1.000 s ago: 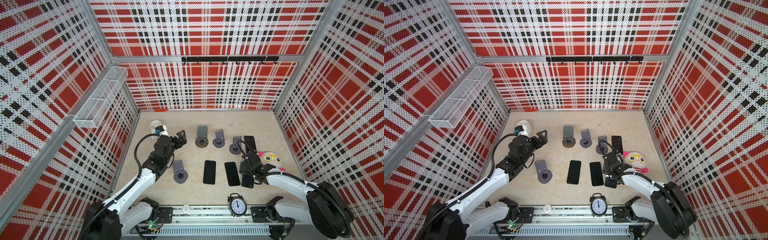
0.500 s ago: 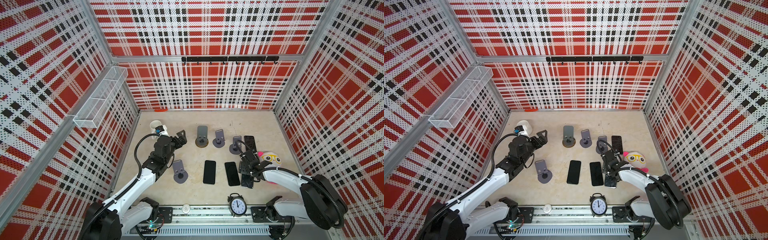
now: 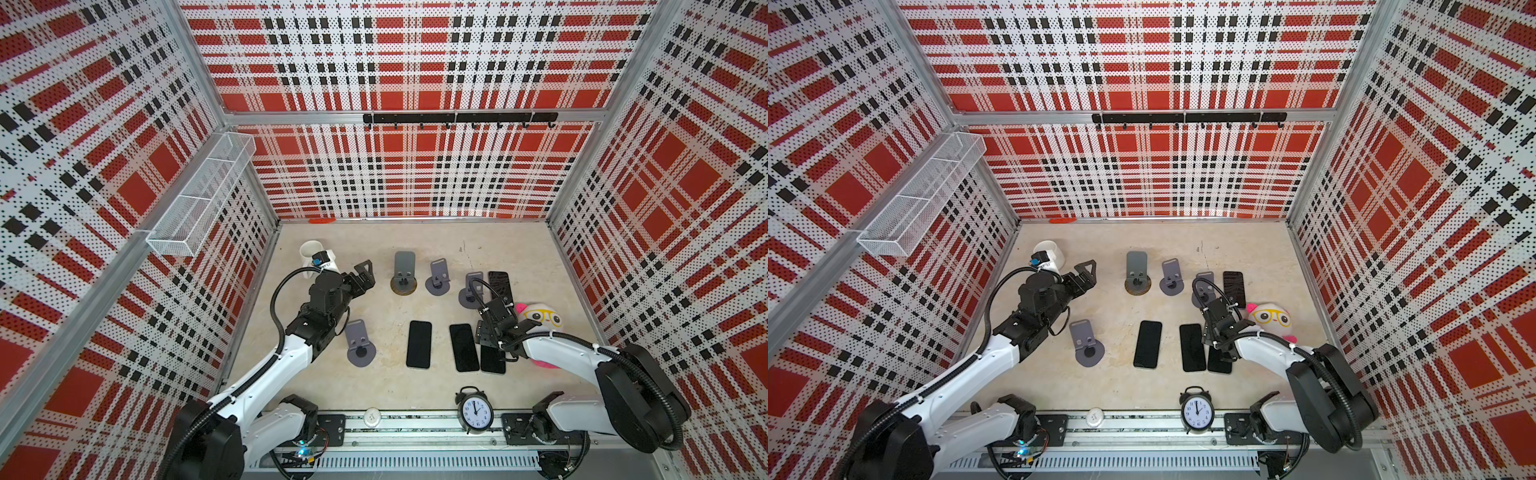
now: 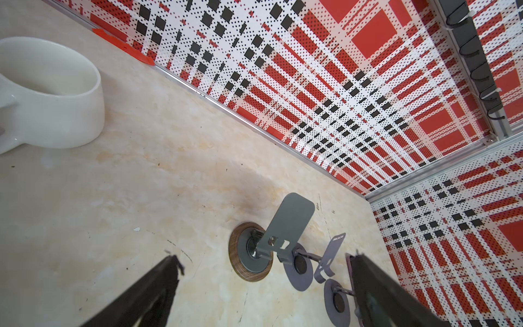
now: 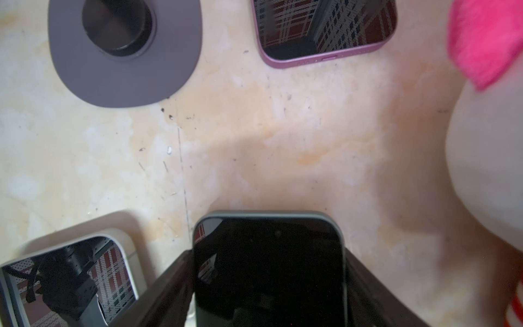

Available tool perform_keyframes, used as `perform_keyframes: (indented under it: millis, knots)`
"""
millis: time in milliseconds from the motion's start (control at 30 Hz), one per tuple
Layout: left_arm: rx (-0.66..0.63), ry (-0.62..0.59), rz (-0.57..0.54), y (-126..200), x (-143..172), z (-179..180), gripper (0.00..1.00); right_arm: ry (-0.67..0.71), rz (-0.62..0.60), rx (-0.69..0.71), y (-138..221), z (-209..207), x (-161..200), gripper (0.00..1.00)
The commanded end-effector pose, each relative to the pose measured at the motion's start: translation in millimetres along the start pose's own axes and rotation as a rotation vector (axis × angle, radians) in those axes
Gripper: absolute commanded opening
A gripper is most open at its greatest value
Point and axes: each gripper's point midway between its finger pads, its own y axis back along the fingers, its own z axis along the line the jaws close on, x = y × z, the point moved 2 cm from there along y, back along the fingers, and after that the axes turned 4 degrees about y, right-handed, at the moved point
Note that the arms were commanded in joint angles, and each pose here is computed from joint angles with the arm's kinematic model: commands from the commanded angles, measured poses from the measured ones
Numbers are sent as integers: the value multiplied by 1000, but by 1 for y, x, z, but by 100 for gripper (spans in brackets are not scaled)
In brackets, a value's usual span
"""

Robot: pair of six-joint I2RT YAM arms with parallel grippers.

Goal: Remove the phone from the phone stand
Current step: Place the phone to the middle-right of the table.

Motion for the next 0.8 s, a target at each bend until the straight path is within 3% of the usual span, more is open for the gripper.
perform_keyframes:
  millis: [0, 767]
  knots:
    - [20, 8, -2, -2, 0, -2, 98, 33, 93, 50, -6, -11, 24, 77]
    - [-30, 13, -54, -1, 0, 16, 98, 53, 128, 77, -10, -11, 26, 82]
